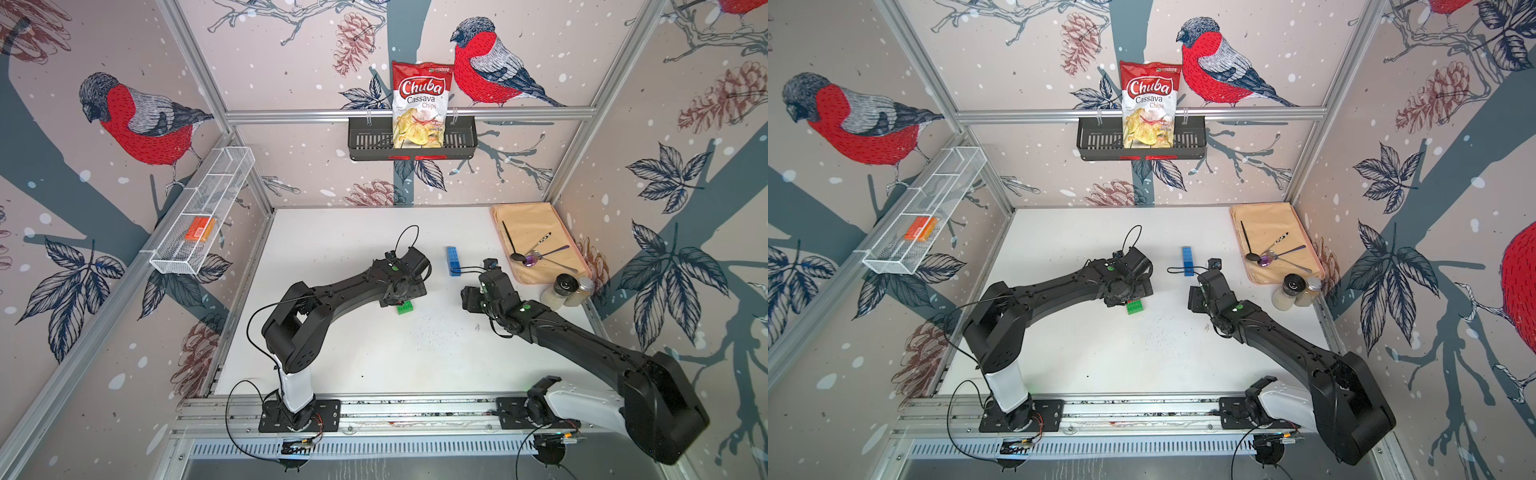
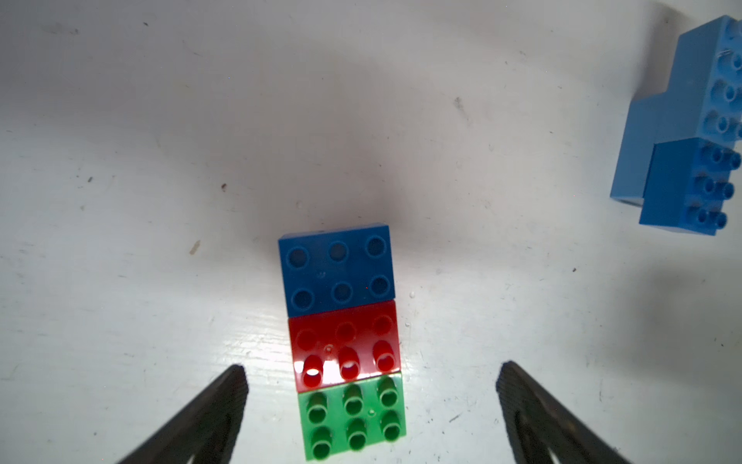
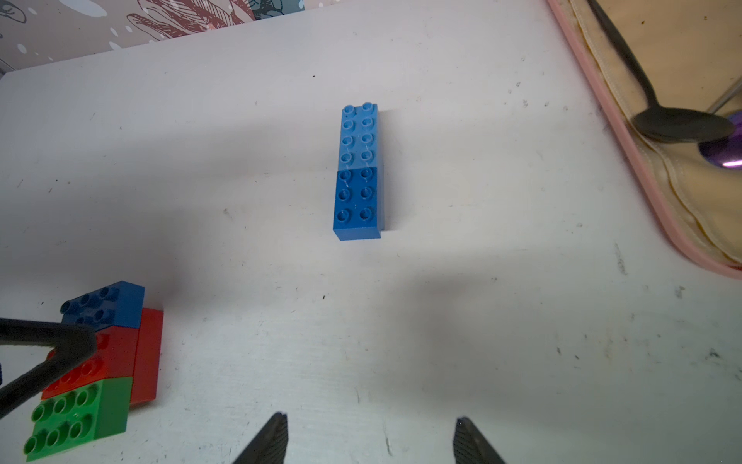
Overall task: Assemble a rectangle with lego
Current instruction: Adjust the lego brick at the center of the board, then reset both arms
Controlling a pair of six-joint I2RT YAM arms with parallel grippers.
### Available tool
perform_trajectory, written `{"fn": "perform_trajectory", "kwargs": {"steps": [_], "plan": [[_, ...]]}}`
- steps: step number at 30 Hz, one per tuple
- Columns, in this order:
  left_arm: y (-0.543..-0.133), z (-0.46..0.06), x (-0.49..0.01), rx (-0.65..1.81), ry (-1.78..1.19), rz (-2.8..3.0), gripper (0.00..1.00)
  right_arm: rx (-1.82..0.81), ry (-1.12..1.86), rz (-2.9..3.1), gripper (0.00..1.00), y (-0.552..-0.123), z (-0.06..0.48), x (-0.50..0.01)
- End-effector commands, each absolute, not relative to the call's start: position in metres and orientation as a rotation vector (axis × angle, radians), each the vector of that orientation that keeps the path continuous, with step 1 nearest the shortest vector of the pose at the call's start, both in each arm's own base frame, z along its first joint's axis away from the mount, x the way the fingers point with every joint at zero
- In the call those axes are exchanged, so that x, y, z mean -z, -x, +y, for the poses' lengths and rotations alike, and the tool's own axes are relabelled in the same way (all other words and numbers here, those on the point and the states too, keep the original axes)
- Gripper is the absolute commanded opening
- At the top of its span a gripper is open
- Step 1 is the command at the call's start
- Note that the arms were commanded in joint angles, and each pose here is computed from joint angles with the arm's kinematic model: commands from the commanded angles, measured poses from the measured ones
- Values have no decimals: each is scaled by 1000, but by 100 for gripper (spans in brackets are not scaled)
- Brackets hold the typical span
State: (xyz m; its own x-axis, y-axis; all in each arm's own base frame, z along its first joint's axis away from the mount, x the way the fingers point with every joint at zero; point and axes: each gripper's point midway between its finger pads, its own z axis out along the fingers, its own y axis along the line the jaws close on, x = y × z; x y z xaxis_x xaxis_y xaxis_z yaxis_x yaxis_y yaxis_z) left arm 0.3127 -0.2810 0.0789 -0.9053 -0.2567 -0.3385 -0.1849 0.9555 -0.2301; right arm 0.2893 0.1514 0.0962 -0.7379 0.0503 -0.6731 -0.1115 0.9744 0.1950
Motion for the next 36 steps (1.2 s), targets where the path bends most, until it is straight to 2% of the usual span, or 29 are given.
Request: {"fn": "perform_trajectory", "kwargs": {"steps": [1,7,10,18,21,24,26,27,28,36], "plan": [[-309,-275,-78,231,339,2746,97,-313,44,2362,69,-293,156,-102],[-312,-283,-83,246,306,2733,97,-303,49,2357,69,-292,154,-103],[-321,-303,-108,346,166,2654,97,-298,50,2352,69,-293,153,-104],[-329,-322,-257,640,-162,2082,98,-274,58,2252,73,-298,143,-137],[-301,-318,-330,801,-328,1741,98,-320,108,2159,75,-297,146,-162],[-259,-299,-375,861,-488,1429,98,-402,180,2045,76,-292,154,-187],[-244,-285,-388,835,-528,1339,98,-446,191,1970,78,-288,155,-200],[-242,-280,-388,818,-551,1337,98,-465,185,1930,82,-286,154,-207],[-241,-277,-386,807,-570,1348,98,-475,171,1908,98,-285,152,-211],[-254,-244,-358,724,-503,1433,98,-505,58,1864,100,-288,138,-217]]}}
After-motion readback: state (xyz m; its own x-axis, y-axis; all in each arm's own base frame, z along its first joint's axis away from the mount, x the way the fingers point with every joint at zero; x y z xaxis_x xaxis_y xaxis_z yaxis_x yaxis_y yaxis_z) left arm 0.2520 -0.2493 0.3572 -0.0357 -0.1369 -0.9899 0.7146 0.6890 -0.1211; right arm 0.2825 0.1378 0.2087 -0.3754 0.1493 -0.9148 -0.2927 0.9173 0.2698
